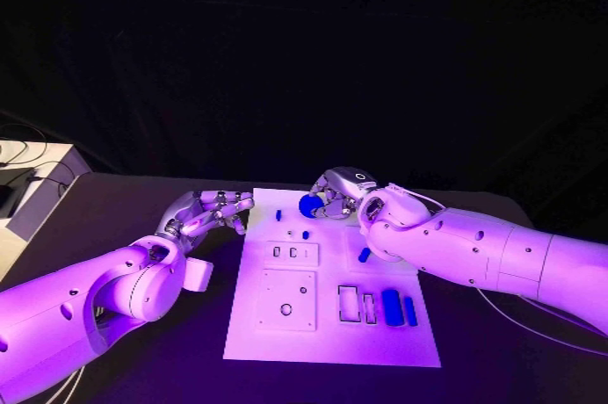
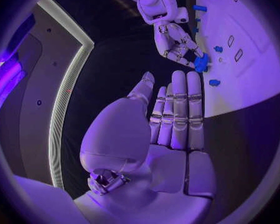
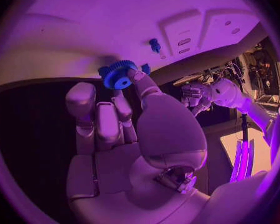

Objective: Assemble the parts on the task board

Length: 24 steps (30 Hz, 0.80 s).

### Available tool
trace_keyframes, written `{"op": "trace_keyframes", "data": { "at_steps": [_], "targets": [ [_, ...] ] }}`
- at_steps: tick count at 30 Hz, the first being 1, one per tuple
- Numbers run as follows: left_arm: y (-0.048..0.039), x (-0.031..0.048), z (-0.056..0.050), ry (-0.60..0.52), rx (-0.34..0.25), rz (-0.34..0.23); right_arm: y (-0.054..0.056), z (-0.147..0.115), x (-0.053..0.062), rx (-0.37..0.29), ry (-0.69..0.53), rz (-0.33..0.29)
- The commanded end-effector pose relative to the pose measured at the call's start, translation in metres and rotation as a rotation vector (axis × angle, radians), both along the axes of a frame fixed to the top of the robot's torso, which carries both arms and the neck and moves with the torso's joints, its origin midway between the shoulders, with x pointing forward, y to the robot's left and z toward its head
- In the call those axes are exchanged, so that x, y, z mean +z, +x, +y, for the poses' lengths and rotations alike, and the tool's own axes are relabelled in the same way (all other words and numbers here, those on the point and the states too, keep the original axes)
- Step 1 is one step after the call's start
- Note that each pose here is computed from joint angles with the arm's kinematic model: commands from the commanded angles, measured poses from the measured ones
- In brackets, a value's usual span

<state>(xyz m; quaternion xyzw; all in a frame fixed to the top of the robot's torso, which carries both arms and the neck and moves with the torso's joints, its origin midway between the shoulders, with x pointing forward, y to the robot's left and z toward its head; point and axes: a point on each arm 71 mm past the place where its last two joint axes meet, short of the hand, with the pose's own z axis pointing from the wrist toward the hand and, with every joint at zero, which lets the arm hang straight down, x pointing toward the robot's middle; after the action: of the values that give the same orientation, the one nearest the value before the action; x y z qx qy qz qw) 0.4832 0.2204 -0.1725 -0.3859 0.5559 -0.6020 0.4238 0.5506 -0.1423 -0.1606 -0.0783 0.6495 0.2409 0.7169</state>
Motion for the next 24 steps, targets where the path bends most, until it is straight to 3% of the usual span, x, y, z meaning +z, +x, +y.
{"op": "trace_keyframes", "data": {
  "at_steps": [1, 9, 24],
  "targets": [
    [-0.0006, 0.0010, -0.0027, -0.006, -0.022, -0.007, -0.0006, 0.0028, -0.0035, 0.007, -0.032, 0.013],
    [-0.0007, 0.0010, -0.0026, -0.006, -0.021, -0.007, -0.0020, 0.0073, -0.0076, 0.016, -0.040, 0.027],
    [-0.0009, 0.0012, -0.0028, -0.006, -0.022, -0.007, 0.0052, 0.0059, -0.0134, -0.008, -0.056, 0.031]
  ]
}}
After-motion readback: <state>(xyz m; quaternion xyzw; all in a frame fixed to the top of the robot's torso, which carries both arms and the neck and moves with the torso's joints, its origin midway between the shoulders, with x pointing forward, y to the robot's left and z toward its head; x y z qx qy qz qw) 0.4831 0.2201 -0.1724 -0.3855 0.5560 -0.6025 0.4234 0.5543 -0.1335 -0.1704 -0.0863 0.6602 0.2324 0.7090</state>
